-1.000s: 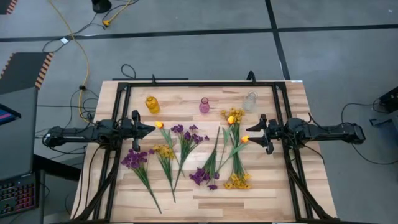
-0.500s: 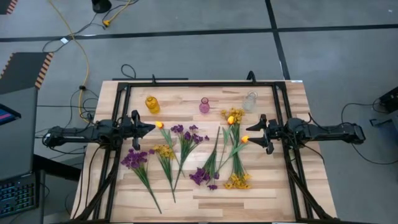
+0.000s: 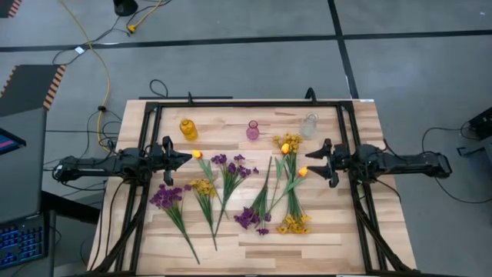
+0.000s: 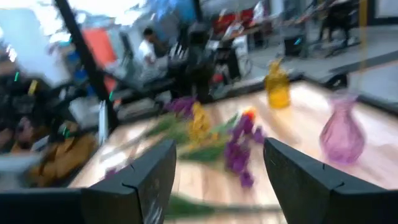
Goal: Sort flowers into vase by color
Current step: Put the top yellow flowers into the transparent vase
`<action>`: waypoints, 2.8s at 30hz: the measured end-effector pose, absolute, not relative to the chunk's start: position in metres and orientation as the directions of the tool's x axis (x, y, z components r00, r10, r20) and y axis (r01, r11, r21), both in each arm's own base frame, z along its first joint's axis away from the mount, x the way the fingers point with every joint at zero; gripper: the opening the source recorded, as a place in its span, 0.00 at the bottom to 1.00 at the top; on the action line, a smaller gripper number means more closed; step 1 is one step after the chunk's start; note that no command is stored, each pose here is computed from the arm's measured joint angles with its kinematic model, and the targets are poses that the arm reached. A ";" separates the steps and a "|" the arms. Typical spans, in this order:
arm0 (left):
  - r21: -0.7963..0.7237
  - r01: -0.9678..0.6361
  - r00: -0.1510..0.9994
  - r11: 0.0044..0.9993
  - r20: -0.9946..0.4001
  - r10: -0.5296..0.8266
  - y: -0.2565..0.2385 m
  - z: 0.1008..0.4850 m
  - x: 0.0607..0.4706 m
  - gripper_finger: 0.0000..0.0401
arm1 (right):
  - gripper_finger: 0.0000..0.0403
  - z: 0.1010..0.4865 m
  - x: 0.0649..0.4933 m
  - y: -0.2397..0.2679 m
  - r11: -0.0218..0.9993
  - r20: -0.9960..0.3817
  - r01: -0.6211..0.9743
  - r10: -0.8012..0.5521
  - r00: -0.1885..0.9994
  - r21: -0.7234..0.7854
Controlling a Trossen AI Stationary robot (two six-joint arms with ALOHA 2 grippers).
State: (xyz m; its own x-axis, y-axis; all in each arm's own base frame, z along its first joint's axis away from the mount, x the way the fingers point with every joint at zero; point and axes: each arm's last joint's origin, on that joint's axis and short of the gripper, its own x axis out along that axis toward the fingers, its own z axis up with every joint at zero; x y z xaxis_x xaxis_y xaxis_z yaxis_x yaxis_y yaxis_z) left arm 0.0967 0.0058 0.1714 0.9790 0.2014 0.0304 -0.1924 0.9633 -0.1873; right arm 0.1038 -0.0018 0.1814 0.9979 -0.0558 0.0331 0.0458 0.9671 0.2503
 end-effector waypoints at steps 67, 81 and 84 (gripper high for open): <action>-0.189 -0.191 0.979 0.963 0.030 0.200 0.006 0.171 0.097 0.00 | 0.67 0.166 0.221 -0.026 0.546 -0.870 0.830 -0.350 0.347 0.112; -0.189 -0.191 0.979 0.963 0.030 0.200 0.006 0.171 0.097 0.00 | 0.67 0.131 0.239 -0.029 0.531 -0.905 0.842 -0.310 0.292 0.089; -0.189 -0.191 0.979 0.963 0.030 0.200 0.006 0.171 0.097 0.00 | 0.67 0.127 0.242 -0.030 0.530 -0.904 0.844 -0.317 0.288 0.083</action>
State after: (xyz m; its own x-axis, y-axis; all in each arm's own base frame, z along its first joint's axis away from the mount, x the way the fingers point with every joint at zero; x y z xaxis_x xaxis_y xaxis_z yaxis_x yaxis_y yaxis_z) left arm 0.0967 0.0058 0.1714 0.9793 0.2002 0.0302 -0.1910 0.9631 -0.1894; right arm 0.2421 -0.0297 0.1273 0.2883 -0.3168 -0.9036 0.8436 0.5304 0.0832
